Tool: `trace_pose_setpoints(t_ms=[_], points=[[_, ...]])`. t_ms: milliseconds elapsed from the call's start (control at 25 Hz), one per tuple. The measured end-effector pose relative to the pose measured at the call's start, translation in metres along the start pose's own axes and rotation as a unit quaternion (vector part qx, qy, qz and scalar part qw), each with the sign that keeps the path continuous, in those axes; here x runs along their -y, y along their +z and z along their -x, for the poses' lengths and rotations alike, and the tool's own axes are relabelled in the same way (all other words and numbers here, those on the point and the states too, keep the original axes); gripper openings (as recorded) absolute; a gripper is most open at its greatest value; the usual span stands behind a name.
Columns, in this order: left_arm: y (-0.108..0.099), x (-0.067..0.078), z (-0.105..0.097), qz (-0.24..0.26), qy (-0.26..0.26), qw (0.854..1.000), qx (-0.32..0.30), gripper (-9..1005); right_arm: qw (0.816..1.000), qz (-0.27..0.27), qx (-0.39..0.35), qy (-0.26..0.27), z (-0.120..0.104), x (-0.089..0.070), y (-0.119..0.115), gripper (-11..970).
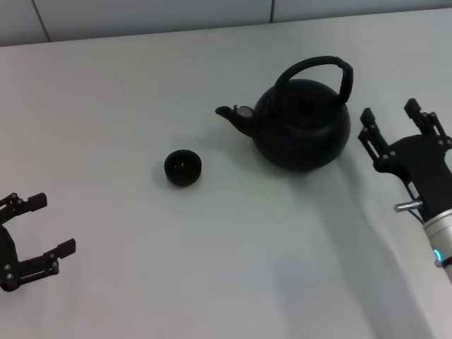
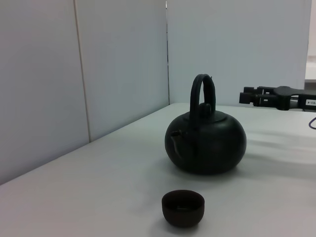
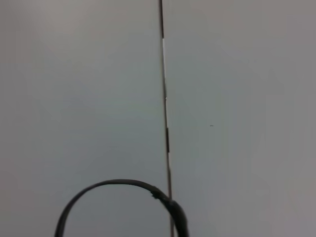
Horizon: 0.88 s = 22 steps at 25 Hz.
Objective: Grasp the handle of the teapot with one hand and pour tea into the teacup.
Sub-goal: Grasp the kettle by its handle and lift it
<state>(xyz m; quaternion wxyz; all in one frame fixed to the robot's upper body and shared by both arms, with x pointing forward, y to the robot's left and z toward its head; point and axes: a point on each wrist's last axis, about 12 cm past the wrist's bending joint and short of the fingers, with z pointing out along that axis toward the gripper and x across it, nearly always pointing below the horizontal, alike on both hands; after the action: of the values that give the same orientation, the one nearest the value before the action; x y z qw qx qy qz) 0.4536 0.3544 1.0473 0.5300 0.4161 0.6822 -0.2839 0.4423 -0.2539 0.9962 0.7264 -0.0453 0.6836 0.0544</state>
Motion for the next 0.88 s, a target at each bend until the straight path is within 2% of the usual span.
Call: trace_pose_setpoints(t_ms=[280,440,880], points=[[-0.001,0.0,0.001,0.005,-0.001,1.0,0.008,861,1.0,0.011,0.008,-0.005,0.004,-0.002,0.012,723],[-0.001,0.001,0.001,0.007,-0.003,1.0,0.01,861,1.0,0.021,0.004,-0.012,0.005,0.0,0.028,722],[0.002,0.001,0.002,0.015,-0.006,1.0,0.019,861,0.999,0.026,-0.011,-0.027,0.008,0.008,0.056,722]])
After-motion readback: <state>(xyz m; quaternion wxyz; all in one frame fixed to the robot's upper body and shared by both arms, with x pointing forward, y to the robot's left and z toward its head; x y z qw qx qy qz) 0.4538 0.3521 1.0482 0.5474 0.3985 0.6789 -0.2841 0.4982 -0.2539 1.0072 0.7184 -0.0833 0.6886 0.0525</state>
